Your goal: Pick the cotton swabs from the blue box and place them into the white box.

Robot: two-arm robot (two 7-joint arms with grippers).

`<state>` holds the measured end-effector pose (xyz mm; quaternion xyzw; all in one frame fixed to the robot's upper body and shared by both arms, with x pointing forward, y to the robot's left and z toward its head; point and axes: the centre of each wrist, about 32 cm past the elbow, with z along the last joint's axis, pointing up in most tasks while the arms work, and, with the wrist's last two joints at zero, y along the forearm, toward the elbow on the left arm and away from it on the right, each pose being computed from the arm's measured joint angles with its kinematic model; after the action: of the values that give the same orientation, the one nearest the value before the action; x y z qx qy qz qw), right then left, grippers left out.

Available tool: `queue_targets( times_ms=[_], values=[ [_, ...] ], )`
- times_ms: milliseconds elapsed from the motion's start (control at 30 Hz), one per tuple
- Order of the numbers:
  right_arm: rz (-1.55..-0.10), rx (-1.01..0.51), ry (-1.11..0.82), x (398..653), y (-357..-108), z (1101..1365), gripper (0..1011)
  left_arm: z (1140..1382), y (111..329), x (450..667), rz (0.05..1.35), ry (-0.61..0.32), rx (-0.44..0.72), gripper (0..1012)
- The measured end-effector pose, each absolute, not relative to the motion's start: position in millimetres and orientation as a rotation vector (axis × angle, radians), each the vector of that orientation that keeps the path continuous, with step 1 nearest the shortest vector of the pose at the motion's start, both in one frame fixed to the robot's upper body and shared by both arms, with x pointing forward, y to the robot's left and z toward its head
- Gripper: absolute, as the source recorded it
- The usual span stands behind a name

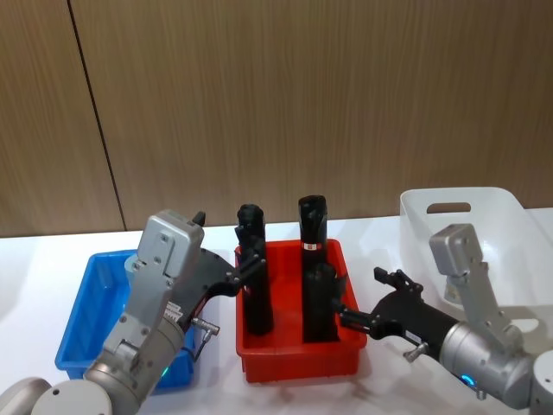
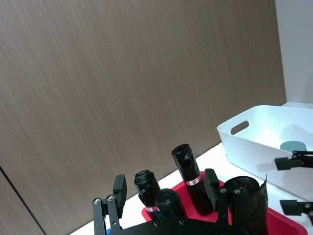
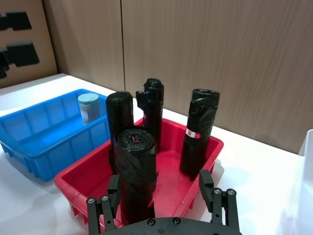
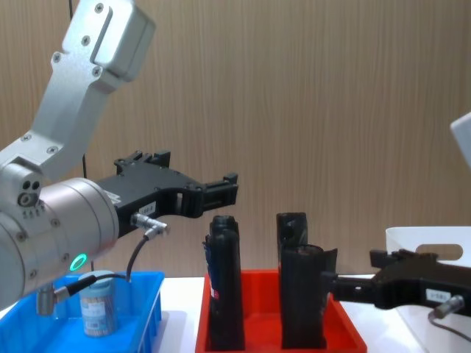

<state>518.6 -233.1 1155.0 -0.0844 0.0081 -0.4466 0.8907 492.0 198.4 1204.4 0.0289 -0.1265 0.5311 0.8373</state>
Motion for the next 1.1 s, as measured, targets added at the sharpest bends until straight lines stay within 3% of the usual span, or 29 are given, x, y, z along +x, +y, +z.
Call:
queue_targets(
  times_ms=[1100],
  values=[
    [-0.860, -0.215, 0.006, 553, -197, 1144, 1002, 1204, 198, 492, 1.124, -0.268, 0.061, 1004]
  ],
)
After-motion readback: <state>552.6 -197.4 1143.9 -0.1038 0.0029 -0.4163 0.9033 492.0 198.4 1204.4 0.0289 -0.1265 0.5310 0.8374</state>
